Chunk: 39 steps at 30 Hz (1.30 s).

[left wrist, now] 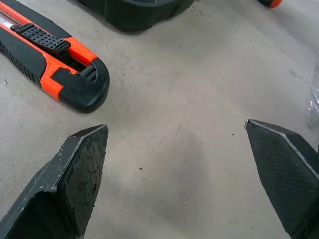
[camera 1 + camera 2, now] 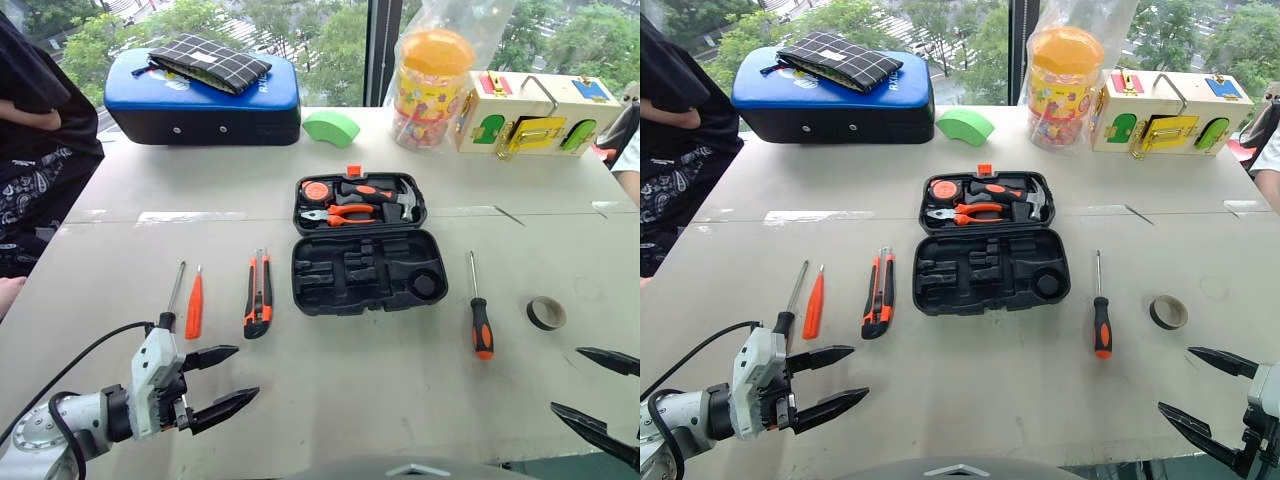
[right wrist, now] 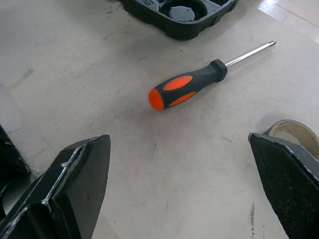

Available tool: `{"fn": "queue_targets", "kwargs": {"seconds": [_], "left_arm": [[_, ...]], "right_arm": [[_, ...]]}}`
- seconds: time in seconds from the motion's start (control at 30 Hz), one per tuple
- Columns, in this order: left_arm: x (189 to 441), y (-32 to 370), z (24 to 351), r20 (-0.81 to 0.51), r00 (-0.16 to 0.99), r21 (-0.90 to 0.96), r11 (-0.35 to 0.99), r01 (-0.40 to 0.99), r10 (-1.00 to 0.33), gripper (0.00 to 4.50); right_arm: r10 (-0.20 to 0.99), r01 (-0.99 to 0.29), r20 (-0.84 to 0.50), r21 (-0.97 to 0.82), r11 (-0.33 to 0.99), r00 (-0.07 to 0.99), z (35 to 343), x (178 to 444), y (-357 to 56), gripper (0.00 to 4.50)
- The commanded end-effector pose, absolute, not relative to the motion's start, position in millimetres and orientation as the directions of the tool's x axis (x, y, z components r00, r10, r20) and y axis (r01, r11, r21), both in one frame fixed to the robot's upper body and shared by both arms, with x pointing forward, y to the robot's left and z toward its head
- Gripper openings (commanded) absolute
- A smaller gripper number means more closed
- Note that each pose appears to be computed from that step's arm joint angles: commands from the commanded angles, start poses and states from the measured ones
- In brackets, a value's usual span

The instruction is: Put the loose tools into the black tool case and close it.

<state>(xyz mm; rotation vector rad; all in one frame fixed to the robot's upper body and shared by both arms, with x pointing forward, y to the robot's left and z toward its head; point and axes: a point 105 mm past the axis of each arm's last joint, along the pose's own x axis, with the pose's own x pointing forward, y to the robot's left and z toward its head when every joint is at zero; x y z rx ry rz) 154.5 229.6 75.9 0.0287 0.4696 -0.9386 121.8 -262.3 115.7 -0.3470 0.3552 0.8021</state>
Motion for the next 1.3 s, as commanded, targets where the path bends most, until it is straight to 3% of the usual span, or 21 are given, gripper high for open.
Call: {"fn": "queue_targets", "kwargs": {"seconds": [0.03, 0.13, 0.27, 0.4, 0.6, 0.7, 0.87, 1.03, 1.17, 1.3], "left_arm": [[169, 235, 88, -0.320, 0.610, -0.157, 0.676, 0.720, -0.724, 4.47], [187, 237, 102, -0.210, 0.765, -0.203, 0.792, 0.575, -0.609, 4.47], [202, 248, 109, -0.185, 0.895, -0.180, 0.909, 0.375, -0.406, 4.47], [219, 244, 113, -0.215, 0.947, -0.116, 0.969, 0.219, -0.240, 4.47], [236, 263, 129, -0.156, 0.987, -0.091, 0.995, -0.038, 0.023, 4.47], [233, 278, 128, -0.193, 0.978, -0.054, 0.994, -0.095, 0.082, 4.47], [223, 292, 114, -0.306, 0.950, -0.010, 0.998, -0.066, 0.060, 4.47], [202, 304, 86, -0.441, 0.894, 0.031, 0.997, -0.073, 0.080, 4.47], [192, 311, 72, -0.482, 0.868, 0.062, 0.992, -0.107, 0.124, 3.23], [190, 306, 71, -0.463, 0.881, 0.042, 0.996, -0.084, 0.094, 1.31]], "right_arm": [[0.651, -0.750, -0.388, -0.210, 0.627, 0.653, 126, 131, -260, 4.50], [0.712, -0.770, -0.295, -0.207, 0.603, 0.637, 138, 146, -242, 4.50], [0.793, -0.821, -0.219, -0.220, 0.527, 0.568, 158, 158, -216, 4.50], [0.859, -0.870, -0.179, -0.226, 0.438, 0.479, 176, 168, -192, 4.50], [0.914, -0.910, -0.151, -0.243, 0.336, 0.378, 196, 176, -167, 4.50], [0.916, -0.912, -0.152, -0.243, 0.330, 0.372, 199, 180, -165, 4.50], [0.918, -0.917, -0.162, -0.238, 0.319, 0.361, 199, 182, -165, 4.50], [0.918, -0.918, -0.166, -0.237, 0.317, 0.359, 201, 183, -164, 4.50], [0.918, -0.919, -0.168, -0.237, 0.317, 0.360, 202, 182, -163, 4.50], [0.917, -0.918, -0.171, -0.236, 0.318, 0.361, 202, 182, -163, 4.50]]}}
